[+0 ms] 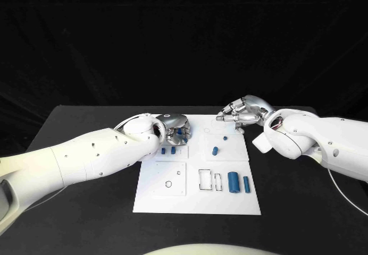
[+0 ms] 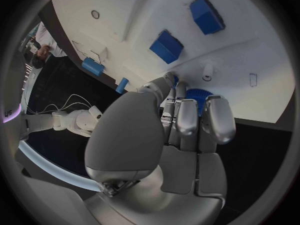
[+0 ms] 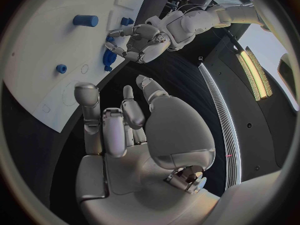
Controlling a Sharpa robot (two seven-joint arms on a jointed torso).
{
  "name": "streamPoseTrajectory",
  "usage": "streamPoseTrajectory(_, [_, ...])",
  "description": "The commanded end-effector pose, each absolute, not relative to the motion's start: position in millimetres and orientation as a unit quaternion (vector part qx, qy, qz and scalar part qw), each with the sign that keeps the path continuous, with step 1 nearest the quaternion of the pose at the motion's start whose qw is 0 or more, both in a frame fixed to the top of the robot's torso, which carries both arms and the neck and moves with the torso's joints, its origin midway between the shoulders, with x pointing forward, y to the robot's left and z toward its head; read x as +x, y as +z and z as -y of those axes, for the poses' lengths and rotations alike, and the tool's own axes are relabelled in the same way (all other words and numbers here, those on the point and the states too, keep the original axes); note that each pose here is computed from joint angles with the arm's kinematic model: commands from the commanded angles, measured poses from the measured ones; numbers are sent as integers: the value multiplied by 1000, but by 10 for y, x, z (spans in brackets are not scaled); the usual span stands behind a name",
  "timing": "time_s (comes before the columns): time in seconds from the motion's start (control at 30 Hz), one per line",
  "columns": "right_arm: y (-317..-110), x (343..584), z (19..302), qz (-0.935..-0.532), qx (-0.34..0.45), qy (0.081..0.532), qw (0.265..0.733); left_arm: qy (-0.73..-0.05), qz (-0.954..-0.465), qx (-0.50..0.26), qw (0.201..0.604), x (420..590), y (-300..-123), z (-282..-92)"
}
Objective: Assemble the parts on the task board
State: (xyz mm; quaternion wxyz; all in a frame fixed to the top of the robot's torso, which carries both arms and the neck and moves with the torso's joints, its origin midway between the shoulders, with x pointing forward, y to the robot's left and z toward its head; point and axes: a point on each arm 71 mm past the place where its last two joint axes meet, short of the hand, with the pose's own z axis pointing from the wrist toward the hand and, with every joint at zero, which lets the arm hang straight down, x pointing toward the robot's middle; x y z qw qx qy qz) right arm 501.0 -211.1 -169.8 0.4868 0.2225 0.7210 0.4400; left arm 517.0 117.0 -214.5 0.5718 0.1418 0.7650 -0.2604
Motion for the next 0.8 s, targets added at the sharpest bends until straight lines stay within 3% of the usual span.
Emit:
streamPoseTrajectory(0.03, [-1696,5003,2094,-721,214,444,487,-257,-772,146,563,5164,-2164,-1157])
streamPoseTrajectory(0.8, [-1695,5004,2100,-721,215,443,488,-263,-772,132,563,5172,-2159,-1173])
